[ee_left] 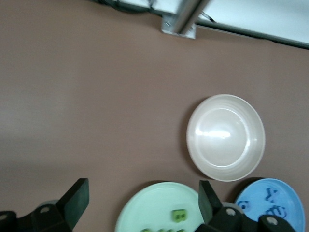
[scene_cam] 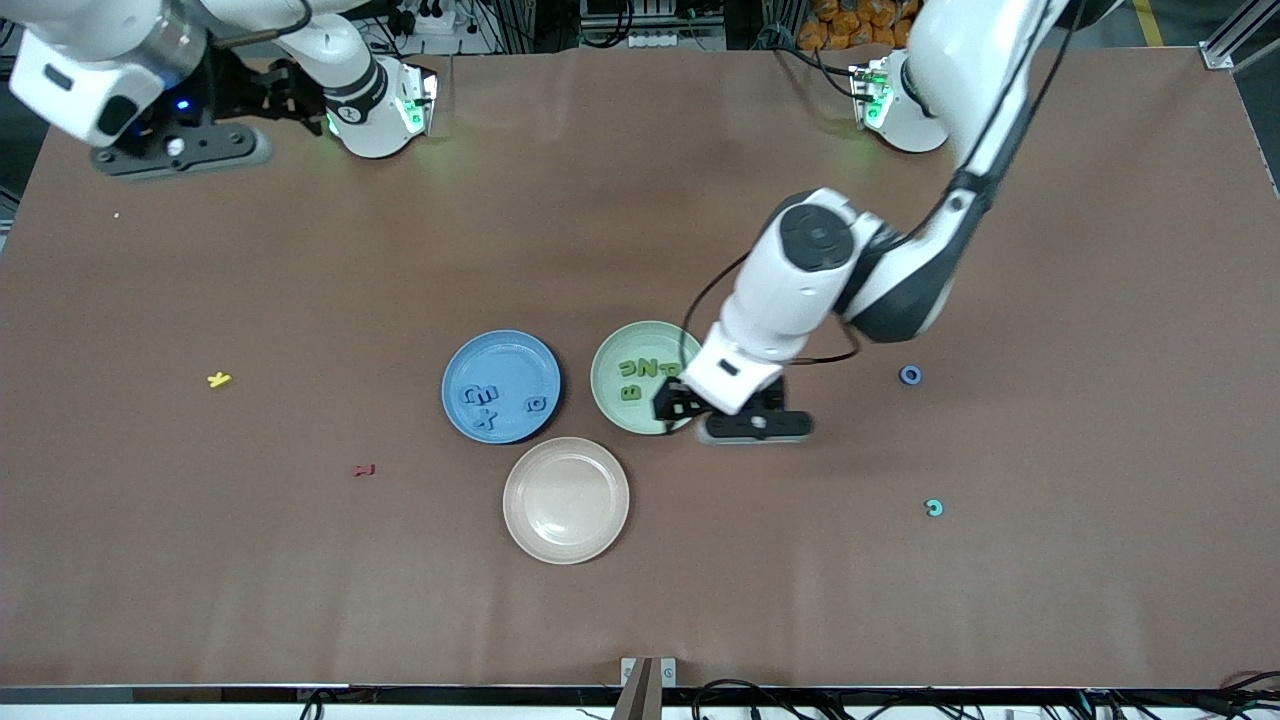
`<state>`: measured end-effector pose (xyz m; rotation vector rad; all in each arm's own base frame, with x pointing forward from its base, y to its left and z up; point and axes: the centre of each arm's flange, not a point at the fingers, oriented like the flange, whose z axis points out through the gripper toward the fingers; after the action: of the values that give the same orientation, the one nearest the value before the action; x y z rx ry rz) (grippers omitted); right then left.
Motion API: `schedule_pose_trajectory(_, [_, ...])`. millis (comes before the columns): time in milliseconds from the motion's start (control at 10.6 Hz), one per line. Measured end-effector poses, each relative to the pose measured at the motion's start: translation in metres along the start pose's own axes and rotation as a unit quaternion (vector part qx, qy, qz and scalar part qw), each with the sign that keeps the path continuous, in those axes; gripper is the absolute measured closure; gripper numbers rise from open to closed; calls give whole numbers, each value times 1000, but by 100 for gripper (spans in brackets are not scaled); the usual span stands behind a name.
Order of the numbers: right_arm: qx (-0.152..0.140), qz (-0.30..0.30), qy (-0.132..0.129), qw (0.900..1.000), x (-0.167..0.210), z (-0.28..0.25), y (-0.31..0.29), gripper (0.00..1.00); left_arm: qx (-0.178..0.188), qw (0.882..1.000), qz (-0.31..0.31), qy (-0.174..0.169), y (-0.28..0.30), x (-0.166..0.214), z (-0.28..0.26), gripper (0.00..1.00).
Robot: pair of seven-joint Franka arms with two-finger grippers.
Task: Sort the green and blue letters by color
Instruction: 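Release the green B on the green plate and lift the left gripper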
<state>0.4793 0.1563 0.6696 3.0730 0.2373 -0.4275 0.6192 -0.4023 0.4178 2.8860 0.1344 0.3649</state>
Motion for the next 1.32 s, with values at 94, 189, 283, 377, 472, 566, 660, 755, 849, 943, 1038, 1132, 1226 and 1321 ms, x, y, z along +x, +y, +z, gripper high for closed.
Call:
schedule_pose_trajectory(94, [7,19,14,1000,11,3,19,0,26,1000,3,-8,-13,8,-39,0])
schedule_pose_trajectory(189, [13,35,26,999,21,8,38,0,48,999,5,-15,-18,6,-78,0])
schedule_pose_trajectory(283, [17,47,32,998,26,9,53,0,63,998,2,-14,-24,4,-119,0])
schedule_pose_trajectory(377, [13,59,41,997,27,7,65,0,80,997,-11,-13,-40,5,-162,0])
schedule_pose_trajectory(472, [11,69,65,995,32,3,76,0,100,995,-25,-15,-62,7,-200,0])
schedule_pose_trajectory(566, [13,77,100,992,40,-3,84,0,113,993,-33,-16,-76,5,-226,0])
schedule_pose_trajectory(660, [15,79,127,989,48,-4,87,0,123,992,-37,-21,-82,-1,-239,0])
schedule_pose_trajectory(755, [15,77,137,987,57,2,84,0,131,990,-37,-29,-84,-6,-244,0])
schedule_pose_trajectory(849, [15,74,129,989,62,13,80,0,140,989,-38,-38,-90,-8,-247,0])
schedule_pose_trajectory(943, [13,74,115,991,64,24,79,0,147,987,-36,-45,-106,-2,-252,0])
schedule_pose_trajectory(1038, [11,77,98,992,61,30,82,0,149,987,-36,-50,-129,7,-260,0])
schedule_pose_trajectory(1132, [10,84,89,992,57,31,89,0,150,986,-45,-55,-152,15,-271,0])
schedule_pose_trajectory(1226, [11,94,88,992,52,29,101,0,153,985,-52,-62,-174,19,-281,0])
schedule_pose_trajectory(1321, [13,104,89,991,48,28,112,0,147,985,-54,-72,-194,23,-289,0])
